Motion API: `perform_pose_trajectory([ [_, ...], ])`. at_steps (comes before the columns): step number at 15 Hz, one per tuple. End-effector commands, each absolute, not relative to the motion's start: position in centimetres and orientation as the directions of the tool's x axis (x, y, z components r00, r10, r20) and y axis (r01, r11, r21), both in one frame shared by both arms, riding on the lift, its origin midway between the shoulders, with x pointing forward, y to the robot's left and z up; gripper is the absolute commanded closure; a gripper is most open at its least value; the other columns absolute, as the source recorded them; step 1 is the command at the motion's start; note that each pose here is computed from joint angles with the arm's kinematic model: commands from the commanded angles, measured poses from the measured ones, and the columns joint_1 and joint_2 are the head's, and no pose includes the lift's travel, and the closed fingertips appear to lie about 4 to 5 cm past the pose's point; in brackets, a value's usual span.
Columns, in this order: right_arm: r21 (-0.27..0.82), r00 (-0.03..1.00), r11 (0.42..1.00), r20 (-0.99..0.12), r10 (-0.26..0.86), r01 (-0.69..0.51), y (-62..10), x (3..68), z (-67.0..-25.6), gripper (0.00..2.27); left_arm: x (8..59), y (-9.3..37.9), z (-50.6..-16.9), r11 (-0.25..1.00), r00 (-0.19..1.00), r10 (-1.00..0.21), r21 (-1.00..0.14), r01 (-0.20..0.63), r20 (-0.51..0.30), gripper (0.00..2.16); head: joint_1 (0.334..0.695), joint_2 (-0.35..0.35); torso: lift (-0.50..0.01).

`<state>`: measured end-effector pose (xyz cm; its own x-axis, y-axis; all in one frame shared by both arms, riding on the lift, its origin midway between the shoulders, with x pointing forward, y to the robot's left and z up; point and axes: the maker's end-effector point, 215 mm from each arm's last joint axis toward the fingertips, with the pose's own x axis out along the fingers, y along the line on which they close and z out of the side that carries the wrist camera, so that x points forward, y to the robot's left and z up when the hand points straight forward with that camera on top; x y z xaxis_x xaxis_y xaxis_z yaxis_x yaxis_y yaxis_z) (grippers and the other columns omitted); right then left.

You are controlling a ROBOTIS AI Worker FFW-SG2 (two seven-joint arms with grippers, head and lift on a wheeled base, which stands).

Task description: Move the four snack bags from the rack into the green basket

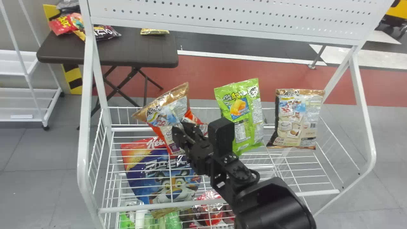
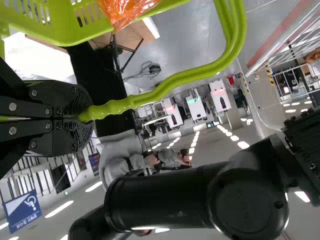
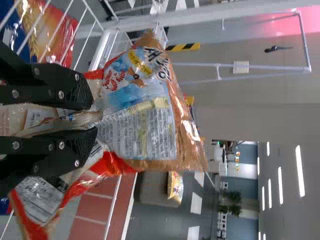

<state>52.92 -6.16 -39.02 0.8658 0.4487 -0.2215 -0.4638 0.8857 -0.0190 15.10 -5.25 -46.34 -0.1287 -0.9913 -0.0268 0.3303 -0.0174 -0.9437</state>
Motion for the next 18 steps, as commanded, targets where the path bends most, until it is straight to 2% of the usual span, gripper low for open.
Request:
perform_pose_trajectory([
  [1,-0.023,0.863,0.877,-0.188,0.468,-0.481,-5.7,50.5,-36.5,2.19,15.2,-5.1,-46.3,-0.017,-0.125,-0.992,-0.943,0.332,-0.026,1.51,0.695,-0.197,0.000],
  [4,-0.019,0.864,0.875,-0.171,0.473,-0.483,-7.6,46.4,-33.2,2.19,15.3,-4.8,-46.1,-0.020,-0.121,-0.992,-0.943,0.332,-0.021,1.51,0.695,-0.194,0.000],
  [8,0.031,0.851,0.887,-0.269,0.451,-0.460,-12.5,39.0,-32.1,2.19,15.7,-4.3,-46.2,-0.013,-0.106,-0.994,-0.944,0.331,-0.023,1.51,0.695,-0.255,0.000],
  [10,0.162,0.781,0.888,-0.425,0.457,-0.431,-15.3,34.4,-35.3,2.19,16.0,-3.8,-46.1,-0.013,-0.086,-0.996,-0.945,0.328,-0.017,1.51,0.695,-0.327,0.000],
  [11,0.184,0.767,0.897,-0.468,0.439,-0.402,-17.2,32.4,-36.0,2.19,16.2,-3.7,-46.1,-0.011,-0.081,-0.997,-0.944,0.331,-0.017,1.51,0.695,-0.350,0.000],
  [12,0.185,0.758,0.908,-0.502,0.417,-0.377,-19.0,30.7,-36.6,2.19,16.3,-3.7,-46.1,-0.008,-0.076,-0.997,-0.943,0.331,-0.018,1.51,0.695,-0.350,0.000],
  [14,0.262,0.665,0.913,-0.625,0.408,-0.314,-21.7,26.2,-39.3,2.19,16.5,-3.9,-46.0,-0.007,-0.076,-0.997,-0.942,0.335,-0.019,1.51,0.695,-0.350,0.000],
  [16,0.317,0.537,0.926,-0.755,0.377,-0.204,-24.2,21.4,-42.9,2.19,16.6,-4.2,-46.1,-0.003,-0.079,-0.997,-0.940,0.340,-0.026,1.51,0.695,-0.350,0.000],
  [18,0.386,0.393,0.915,-0.828,0.399,-0.114,-24.3,16.7,-45.7,2.19,16.4,-4.5,-46.2,0.000,-0.087,-0.996,-0.941,0.338,-0.031,1.51,0.695,-0.350,0.000],
])
